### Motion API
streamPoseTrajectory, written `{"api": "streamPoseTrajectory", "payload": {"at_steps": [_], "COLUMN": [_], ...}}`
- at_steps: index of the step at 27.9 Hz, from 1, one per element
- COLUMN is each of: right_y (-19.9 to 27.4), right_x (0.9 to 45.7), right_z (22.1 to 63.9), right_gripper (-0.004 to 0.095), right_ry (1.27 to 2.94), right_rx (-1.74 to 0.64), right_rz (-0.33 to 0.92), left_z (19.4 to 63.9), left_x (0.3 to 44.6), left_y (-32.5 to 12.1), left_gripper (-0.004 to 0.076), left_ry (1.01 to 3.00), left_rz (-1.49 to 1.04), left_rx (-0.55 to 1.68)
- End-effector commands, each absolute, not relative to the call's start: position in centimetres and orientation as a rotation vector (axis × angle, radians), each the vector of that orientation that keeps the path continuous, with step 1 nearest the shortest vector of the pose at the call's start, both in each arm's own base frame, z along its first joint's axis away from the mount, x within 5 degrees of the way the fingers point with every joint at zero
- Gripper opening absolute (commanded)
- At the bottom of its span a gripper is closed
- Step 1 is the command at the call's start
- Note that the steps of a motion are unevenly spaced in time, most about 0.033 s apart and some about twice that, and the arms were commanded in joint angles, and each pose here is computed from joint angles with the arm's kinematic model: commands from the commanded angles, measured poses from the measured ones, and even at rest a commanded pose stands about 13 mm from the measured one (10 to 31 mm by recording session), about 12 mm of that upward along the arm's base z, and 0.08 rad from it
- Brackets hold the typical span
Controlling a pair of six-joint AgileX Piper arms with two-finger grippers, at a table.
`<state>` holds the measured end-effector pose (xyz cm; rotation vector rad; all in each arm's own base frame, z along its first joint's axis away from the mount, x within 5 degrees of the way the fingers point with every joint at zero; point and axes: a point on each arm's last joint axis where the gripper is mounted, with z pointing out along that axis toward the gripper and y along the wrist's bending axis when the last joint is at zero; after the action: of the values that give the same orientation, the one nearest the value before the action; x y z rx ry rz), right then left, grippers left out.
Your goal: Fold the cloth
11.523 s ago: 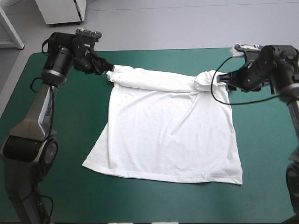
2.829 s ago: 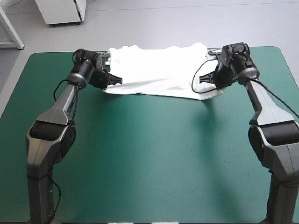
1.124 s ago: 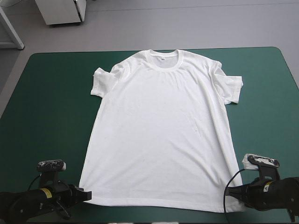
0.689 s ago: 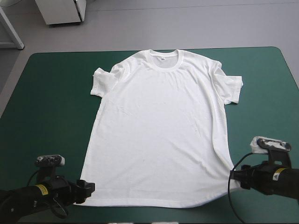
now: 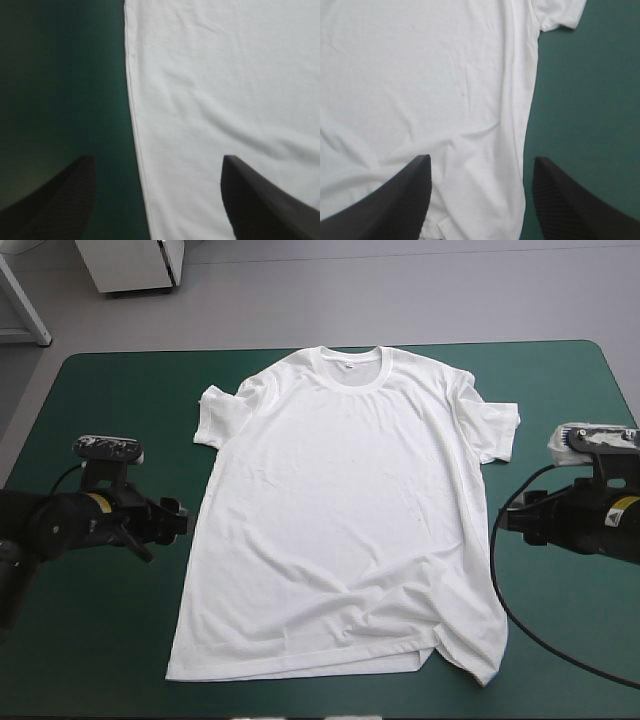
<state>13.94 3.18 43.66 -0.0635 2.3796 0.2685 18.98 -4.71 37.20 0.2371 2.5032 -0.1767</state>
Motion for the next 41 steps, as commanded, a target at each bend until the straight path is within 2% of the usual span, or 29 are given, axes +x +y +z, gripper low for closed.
{"api": "streamPoseTrajectory", "payload": {"at_steps": [1, 3, 5, 8, 11, 18, 25, 30, 36, 38, 39, 41], "right_y": [2.9, 2.4, 2.4, 2.9, 3.3, 3.4, 3.5, 3.5, 3.6, 3.6, 3.7, 3.7], "right_x": [14.0, 15.2, 16.3, 18.0, 19.8, 21.1, 21.8, 22.1, 22.6, 22.9, 23.1, 23.5], "right_z": [46.6, 47.5, 47.9, 48.4, 48.4, 47.7, 47.3, 47.6, 47.2, 47.1, 46.9, 46.7], "right_gripper": [0.0553, 0.0553, 0.0553, 0.0553, 0.0553, 0.0553, 0.0553, 0.0553, 0.045, 0.0431, 0.0425, 0.0424], "right_ry": [2.268, 2.249, 2.255, 2.263, 2.279, 2.306, 2.324, 2.285, 2.3, 2.306, 2.312, 2.322], "right_rx": [-0.085, -0.087, -0.085, -0.089, -0.09, -0.089, -0.09, -0.089, -0.089, -0.089, -0.09, -0.09], "right_rz": [0.222, 0.128, 0.107, 0.135, 0.143, 0.121, 0.12, 0.124, 0.122, 0.122, 0.121, 0.12], "left_z": [38.7, 38.5, 37.8, 36.5, 34.6, 31.6, 27.9, 26.4, 24.1, 23.6, 23.3, 23.1], "left_x": [22.0, 24.3, 26.4, 29.6, 33.7, 38.7, 41.1, 41.8, 42.7, 42.7, 42.7, 42.7], "left_y": [-5.3, -5.8, -6.3, -6.9, -7.5, -7.7, -6.3, -6.5, -6.8, -7.0, -7.2, -7.2], "left_gripper": [0.0512, 0.0512, 0.0512, 0.0509, 0.047, 0.0448, 0.0447, 0.0445, 0.0437, 0.0394, 0.0342, 0.0177], "left_ry": [2.362, 2.352, 2.386, 2.436, 2.503, 2.587, 2.71, 2.727, 2.773, 2.793, 2.802, 2.813], "left_rz": [-0.178, -0.178, -0.169, -0.148, -0.093, -0.044, -0.044, -0.075, -0.096, -0.126, -0.132, -0.132], "left_rx": [0.229, 0.225, 0.241, 0.262, 0.286, 0.269, 0.206, 0.211, 0.218, 0.22, 0.223, 0.227]}}
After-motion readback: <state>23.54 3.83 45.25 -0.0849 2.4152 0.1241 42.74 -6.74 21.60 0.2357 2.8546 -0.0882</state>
